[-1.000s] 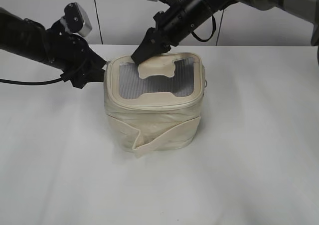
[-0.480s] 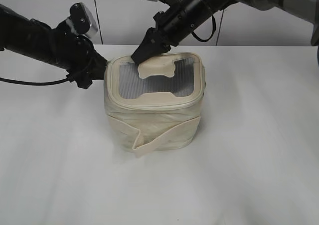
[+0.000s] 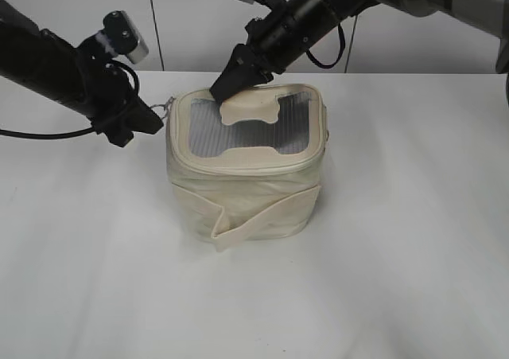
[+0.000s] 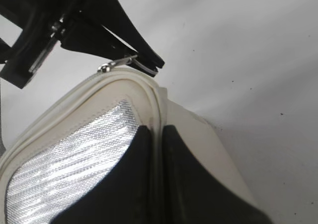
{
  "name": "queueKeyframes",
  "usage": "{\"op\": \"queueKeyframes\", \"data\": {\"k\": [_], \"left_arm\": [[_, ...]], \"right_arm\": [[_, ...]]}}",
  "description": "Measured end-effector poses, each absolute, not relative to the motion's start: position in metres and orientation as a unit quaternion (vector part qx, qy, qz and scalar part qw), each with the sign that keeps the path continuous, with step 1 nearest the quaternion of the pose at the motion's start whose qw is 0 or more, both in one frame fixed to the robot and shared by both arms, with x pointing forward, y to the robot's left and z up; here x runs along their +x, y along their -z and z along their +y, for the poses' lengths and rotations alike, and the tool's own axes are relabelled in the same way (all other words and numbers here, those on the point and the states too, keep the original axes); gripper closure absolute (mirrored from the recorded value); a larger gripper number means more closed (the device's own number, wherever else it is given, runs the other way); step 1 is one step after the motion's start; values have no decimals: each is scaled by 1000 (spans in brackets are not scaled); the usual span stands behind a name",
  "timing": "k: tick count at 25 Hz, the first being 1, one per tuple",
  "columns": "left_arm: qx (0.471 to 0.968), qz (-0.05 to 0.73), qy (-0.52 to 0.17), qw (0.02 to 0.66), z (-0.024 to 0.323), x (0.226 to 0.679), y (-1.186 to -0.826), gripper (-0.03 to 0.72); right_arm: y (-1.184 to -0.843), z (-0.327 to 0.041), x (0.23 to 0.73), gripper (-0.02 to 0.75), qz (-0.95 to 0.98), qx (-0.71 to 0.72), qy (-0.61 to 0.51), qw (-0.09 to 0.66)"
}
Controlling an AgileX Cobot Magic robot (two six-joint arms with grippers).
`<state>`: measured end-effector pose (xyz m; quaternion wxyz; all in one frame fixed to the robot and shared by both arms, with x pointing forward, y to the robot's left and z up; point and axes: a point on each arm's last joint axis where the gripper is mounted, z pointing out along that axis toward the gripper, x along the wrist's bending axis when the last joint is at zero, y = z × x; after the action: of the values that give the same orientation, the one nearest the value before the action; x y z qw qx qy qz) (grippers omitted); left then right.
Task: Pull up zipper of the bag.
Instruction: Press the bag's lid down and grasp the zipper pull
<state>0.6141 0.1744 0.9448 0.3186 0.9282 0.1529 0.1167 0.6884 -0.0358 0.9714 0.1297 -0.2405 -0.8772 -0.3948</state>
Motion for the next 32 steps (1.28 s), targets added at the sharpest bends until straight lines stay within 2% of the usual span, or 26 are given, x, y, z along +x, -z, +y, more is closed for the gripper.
{"op": "queueKeyframes", "data": {"k": [7, 14, 22, 26, 27, 29, 32], "left_arm": [[921, 202, -114, 315, 183, 585, -971, 680], [913, 226, -107, 322, 189, 542, -982, 683], [938, 178, -33, 295, 162, 485, -957, 686], [924, 216, -103, 298, 160, 495, -956, 680], [916, 234, -129, 299, 162, 500, -958, 659], [902, 265, -157, 301, 170, 509, -960, 568], [889, 299, -139, 318, 184, 524, -965, 328]], "right_arm": [[-971, -36, 690, 693, -867, -283, 387, 136], [-971, -35, 690, 693, -860, -302, 385, 144], [-971, -35, 692, 694, -852, -326, 385, 142], [-971, -35, 692, 696, -852, -326, 385, 142], [-971, -35, 692, 696, -852, -326, 385, 142], [-970, -35, 692, 696, -852, -326, 384, 142], [-970, -35, 692, 696, -853, -324, 384, 141]]}}
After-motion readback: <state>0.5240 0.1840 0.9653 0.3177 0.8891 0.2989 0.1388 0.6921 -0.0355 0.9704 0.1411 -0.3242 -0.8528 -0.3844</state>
